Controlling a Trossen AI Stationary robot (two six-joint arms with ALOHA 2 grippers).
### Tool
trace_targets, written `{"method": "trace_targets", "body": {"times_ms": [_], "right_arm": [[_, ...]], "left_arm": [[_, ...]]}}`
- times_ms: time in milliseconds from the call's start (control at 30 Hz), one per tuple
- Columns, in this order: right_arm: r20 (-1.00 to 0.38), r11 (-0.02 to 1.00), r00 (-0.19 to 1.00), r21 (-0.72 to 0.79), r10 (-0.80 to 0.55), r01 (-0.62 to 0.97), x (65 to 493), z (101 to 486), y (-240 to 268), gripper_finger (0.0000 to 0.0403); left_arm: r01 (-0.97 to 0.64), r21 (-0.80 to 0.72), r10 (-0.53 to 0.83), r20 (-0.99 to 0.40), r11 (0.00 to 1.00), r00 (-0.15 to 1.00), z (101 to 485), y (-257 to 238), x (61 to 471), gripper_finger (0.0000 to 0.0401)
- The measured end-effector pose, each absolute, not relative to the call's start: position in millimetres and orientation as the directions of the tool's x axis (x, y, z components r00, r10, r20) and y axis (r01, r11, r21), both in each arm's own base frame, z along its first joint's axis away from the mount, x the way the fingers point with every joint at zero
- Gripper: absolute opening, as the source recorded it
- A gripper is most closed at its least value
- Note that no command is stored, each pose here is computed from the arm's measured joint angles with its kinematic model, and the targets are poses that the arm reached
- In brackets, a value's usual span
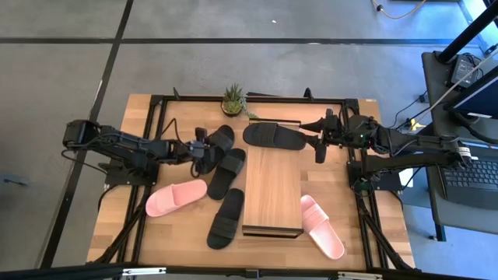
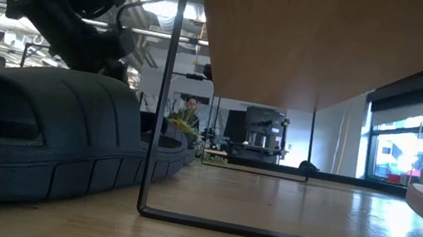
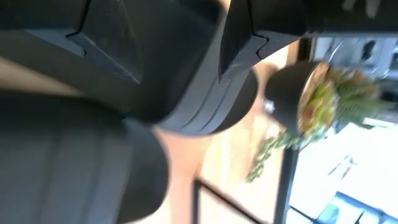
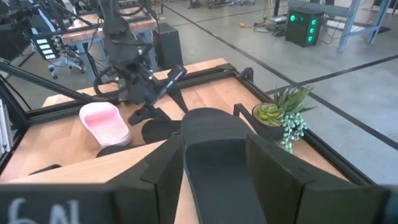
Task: Pick and place slides into the shelf
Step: Put the black slipper on the shelf
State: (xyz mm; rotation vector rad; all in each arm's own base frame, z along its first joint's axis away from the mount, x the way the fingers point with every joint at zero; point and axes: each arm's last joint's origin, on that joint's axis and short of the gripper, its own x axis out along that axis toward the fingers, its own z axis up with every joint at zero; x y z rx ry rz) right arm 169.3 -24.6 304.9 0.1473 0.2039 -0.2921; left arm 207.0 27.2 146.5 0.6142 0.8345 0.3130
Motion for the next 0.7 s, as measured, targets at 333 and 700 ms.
{"method": "trace_targets", "body": {"times_ms": [333, 700], "right_arm": [[-0.222, 0.947, 0.937, 0.116, -0.270, 0.300, 169.3, 304.6, -24.6, 0.0173], [-0.229, 0.947, 0.935, 0.113, -0.270, 0.301, 169.1, 304.1, -24.6, 0.0173]], "left_arm": [[0.043, 0.564, 0.397, -0.631, 0.825, 0.667, 165.2, 2.7, 219.5, 0.0204], [0.130, 0.475, 0.259, -0.666, 0.870, 0.700, 179.8, -22.4, 225.7, 0.0204]]}}
